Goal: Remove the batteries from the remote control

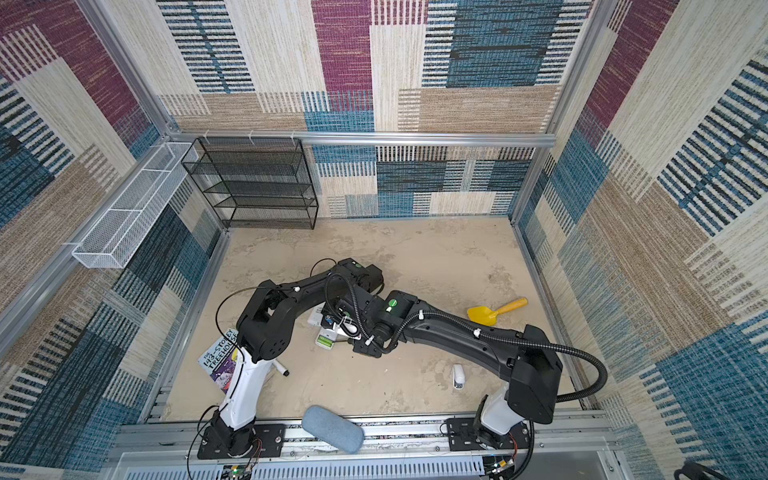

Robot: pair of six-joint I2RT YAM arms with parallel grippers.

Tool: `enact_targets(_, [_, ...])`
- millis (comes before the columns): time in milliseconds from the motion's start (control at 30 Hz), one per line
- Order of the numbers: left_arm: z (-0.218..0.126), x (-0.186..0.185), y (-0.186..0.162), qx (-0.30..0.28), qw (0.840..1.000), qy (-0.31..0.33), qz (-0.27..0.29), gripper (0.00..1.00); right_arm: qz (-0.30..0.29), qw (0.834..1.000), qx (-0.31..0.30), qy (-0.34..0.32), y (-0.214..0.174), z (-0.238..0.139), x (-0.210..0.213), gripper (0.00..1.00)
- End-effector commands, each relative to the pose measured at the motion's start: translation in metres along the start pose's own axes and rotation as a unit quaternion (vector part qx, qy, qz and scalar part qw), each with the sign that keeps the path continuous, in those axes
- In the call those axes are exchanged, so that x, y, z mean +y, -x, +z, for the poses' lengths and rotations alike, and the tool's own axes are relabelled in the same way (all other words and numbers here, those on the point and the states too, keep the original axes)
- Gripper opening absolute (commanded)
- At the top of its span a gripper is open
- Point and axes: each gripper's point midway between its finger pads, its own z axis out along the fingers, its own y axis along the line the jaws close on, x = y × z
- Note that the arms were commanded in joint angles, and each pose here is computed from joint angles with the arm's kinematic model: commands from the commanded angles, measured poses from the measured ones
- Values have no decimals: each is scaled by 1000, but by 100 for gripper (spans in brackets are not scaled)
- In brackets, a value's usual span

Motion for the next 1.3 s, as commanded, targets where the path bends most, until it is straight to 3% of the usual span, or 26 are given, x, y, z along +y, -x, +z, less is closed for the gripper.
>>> enact_targets(0, [12,-7,-4,14,1000,-2,1,41,0,1000,1,1,1,-1,0,0])
enact_targets(367, [14,-11,-6,19,1000,1,2,41,-10,1000,4,10,7,6,3,0])
enact_targets(500, [15,-13,-7,22,1000,-1,-1,34,-17,1000,-2,10,12,8,5,0])
enact_targets(700, [17,-19,-9,30,999,-15,-4,34,-18,1000,-18,6,16,13,6,0])
enact_targets(1267, [19,-62,-8,32,991,-130,-17,34,11,996,-87,-18,20,15,10,0])
